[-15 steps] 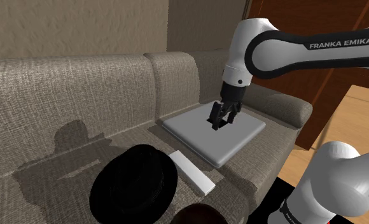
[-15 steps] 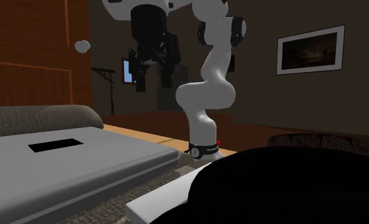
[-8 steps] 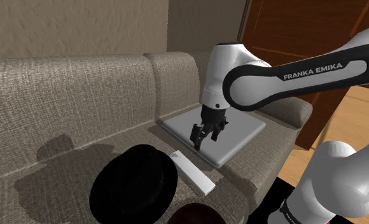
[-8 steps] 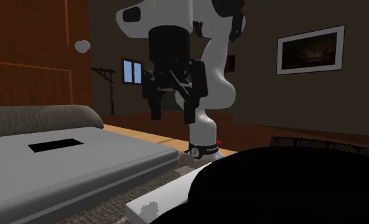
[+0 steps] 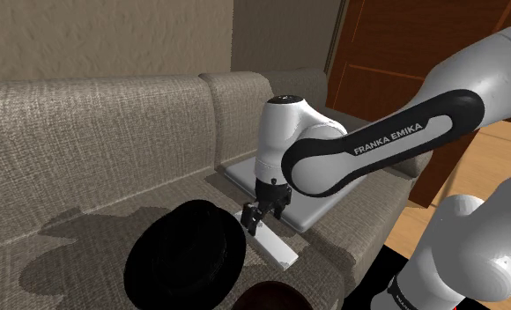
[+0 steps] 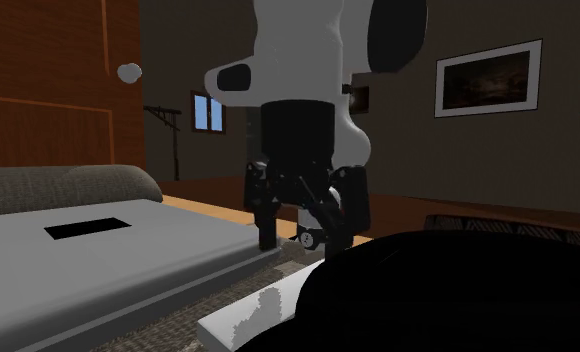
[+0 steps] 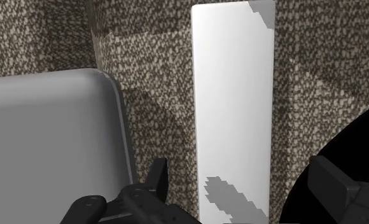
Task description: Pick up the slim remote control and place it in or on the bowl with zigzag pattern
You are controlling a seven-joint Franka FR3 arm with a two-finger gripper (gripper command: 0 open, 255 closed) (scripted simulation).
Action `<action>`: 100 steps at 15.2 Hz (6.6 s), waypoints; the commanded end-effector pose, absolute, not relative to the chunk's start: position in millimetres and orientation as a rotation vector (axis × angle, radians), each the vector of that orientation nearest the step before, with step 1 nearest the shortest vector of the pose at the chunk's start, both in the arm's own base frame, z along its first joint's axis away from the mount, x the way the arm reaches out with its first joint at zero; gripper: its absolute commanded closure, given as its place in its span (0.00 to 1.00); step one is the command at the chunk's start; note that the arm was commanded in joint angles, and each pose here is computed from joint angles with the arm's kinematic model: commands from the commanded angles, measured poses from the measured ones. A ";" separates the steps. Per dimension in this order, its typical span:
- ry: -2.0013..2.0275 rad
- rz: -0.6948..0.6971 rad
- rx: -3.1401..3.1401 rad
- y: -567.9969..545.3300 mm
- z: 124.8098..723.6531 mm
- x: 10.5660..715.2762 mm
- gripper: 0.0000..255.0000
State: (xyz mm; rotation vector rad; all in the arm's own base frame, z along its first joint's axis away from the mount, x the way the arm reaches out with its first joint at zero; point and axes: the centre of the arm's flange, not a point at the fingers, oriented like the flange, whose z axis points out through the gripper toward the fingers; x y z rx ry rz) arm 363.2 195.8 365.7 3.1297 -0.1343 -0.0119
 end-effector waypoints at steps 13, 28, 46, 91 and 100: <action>-0.135 -0.011 3.129 197.8 330.5 363.2 0.00; -0.135 -0.011 3.129 197.8 356.9 363.2 1.00; -0.135 -0.011 3.129 197.8 451.9 363.2 1.00; -0.135 -0.011 3.129 369.7 416.4 201.3 1.00; -0.135 -0.011 3.129 369.8 429.6 201.4 0.00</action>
